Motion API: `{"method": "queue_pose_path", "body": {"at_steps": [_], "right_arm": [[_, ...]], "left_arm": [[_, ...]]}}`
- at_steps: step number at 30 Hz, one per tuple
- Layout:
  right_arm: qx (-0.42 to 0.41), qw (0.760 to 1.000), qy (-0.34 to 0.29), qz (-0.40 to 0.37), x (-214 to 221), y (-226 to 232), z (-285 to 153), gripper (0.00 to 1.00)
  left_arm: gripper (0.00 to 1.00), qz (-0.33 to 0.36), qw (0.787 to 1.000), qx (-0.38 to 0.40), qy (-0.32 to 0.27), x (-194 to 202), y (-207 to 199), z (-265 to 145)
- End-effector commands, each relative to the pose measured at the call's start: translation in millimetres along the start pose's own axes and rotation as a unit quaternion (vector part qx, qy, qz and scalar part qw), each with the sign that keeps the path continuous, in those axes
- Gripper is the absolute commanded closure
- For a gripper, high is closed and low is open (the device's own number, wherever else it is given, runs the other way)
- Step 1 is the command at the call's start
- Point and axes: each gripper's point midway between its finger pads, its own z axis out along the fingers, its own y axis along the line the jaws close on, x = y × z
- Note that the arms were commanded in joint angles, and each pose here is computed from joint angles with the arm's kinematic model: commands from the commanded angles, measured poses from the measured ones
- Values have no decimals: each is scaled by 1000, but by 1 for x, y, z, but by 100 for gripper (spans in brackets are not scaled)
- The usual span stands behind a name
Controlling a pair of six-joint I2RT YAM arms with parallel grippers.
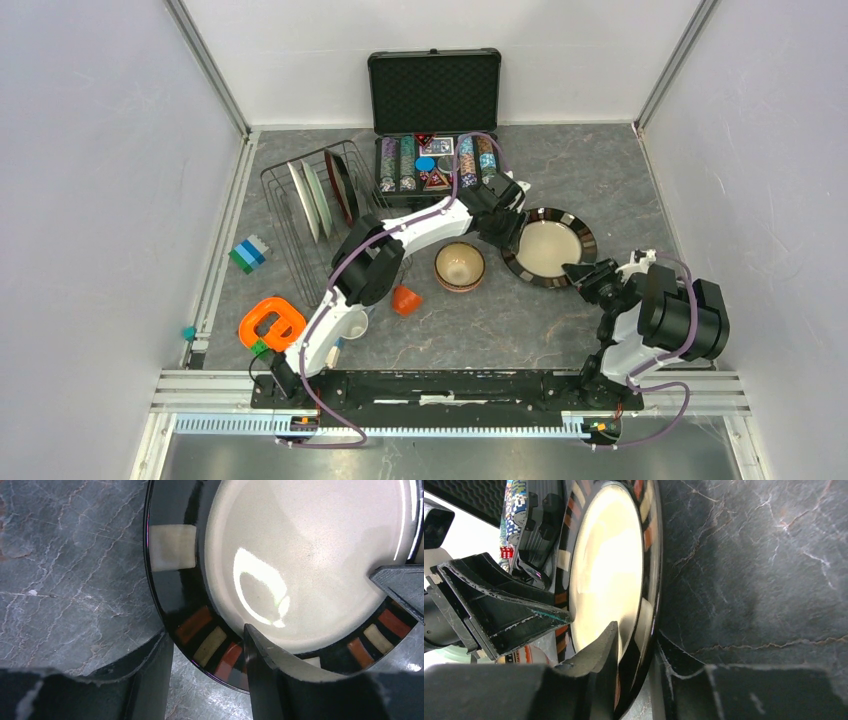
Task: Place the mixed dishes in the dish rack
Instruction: Pick up the plate at the center of the board.
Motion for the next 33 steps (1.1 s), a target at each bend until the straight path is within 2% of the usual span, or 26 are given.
{"method": "queue_pose_path", "body": {"at_steps": [1,2,6,8,11,16,20,26,33], "right_arm": [[-45,999,28,-6,23,19,-15,73],[-40,999,27,-3,22,18,-15,79],[-39,999,15,-2,16,21,-15,96],[-40,999,10,-8,11,23,-13,100],[-27,999,5,-23,4,21,-12,100],[16,997,-26,-69,-21,16,-10,100],[41,993,-58,-95,-44,20,-12,100],[28,992,-77,-97,-66,40,-12,100],[10,993,-81,-89,-82,62,-12,100]], "left_arm": [[56,85,991,104,-17,9,-112,-8],[56,59,994,83,-29,-12,-73,-10],[54,61,994,82,-31,-13,-73,-15],[47,63,994,73,-44,-19,-71,-21],[32,67,992,66,-80,-37,-73,-41],[15,65,986,66,-139,-65,-77,-81],[9,63,979,78,-179,-81,-83,-111],[0,58,966,97,-233,-100,-92,-153],[0,22,954,117,-274,-108,-85,-189]]}}
